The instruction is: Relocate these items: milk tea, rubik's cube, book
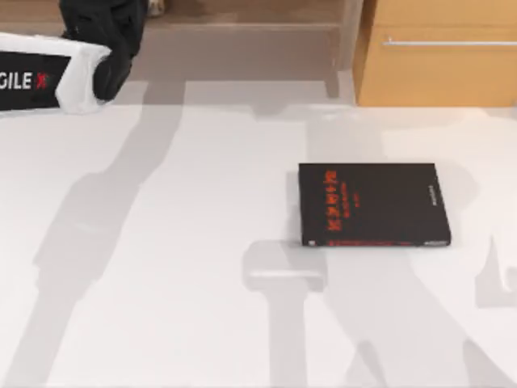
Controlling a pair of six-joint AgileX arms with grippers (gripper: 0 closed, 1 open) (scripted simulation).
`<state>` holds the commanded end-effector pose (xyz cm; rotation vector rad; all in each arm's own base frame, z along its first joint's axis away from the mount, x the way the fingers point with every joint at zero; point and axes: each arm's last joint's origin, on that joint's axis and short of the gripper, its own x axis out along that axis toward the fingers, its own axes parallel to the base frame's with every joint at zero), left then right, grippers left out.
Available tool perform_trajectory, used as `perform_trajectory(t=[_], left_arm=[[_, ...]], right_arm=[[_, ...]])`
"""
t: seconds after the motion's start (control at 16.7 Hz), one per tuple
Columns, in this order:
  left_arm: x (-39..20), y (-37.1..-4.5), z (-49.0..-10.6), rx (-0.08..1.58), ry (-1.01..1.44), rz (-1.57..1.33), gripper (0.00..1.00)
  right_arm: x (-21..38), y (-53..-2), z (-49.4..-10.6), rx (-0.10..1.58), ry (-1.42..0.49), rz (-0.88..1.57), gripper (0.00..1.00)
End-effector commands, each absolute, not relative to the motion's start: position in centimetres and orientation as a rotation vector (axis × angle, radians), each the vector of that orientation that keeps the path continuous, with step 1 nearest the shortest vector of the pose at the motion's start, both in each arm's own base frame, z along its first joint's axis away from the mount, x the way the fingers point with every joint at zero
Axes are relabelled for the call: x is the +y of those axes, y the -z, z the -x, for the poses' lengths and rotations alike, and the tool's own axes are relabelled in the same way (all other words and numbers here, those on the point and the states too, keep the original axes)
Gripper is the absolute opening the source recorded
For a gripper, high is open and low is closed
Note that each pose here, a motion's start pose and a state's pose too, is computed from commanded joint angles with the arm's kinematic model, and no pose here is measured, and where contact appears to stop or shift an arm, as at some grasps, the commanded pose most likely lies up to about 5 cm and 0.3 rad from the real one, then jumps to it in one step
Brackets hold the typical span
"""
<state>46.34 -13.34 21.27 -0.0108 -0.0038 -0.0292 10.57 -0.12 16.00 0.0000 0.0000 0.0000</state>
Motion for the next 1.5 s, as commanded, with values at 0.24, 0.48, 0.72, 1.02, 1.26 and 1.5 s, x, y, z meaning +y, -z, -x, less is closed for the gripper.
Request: perform_trajectory(t=[0.24, 0.48, 0.72, 1.02, 1.26, 1.5], left_arm=[[-13.3, -21.7, -44.3, -0.004, 0.028, 0.011, 0.0], [-13.3, -22.0, -42.5, -0.004, 0.03, 0.011, 0.0], [-13.2, -22.1, -40.5, -0.001, 0.029, 0.01, 0.0], [-13.2, -22.2, -38.6, -0.004, 0.029, 0.011, 0.0], [-12.9, -22.1, -38.8, -0.002, 0.024, 0.008, 0.0], [-8.9, -22.7, -39.7, -0.082, 0.022, 0.03, 0.0]], right_arm=[[-0.1, -16.0, -10.6, 0.0, 0.0, 0.0, 1.0], [-0.1, -16.0, -10.6, 0.0, 0.0, 0.0, 1.0], [-0.1, -16.0, -10.6, 0.0, 0.0, 0.0, 1.0], [-0.1, -16.0, -10.6, 0.0, 0.0, 0.0, 1.0], [-0.1, -16.0, -10.6, 0.0, 0.0, 0.0, 1.0], [-0.1, -16.0, -10.6, 0.0, 0.0, 0.0, 1.0]])
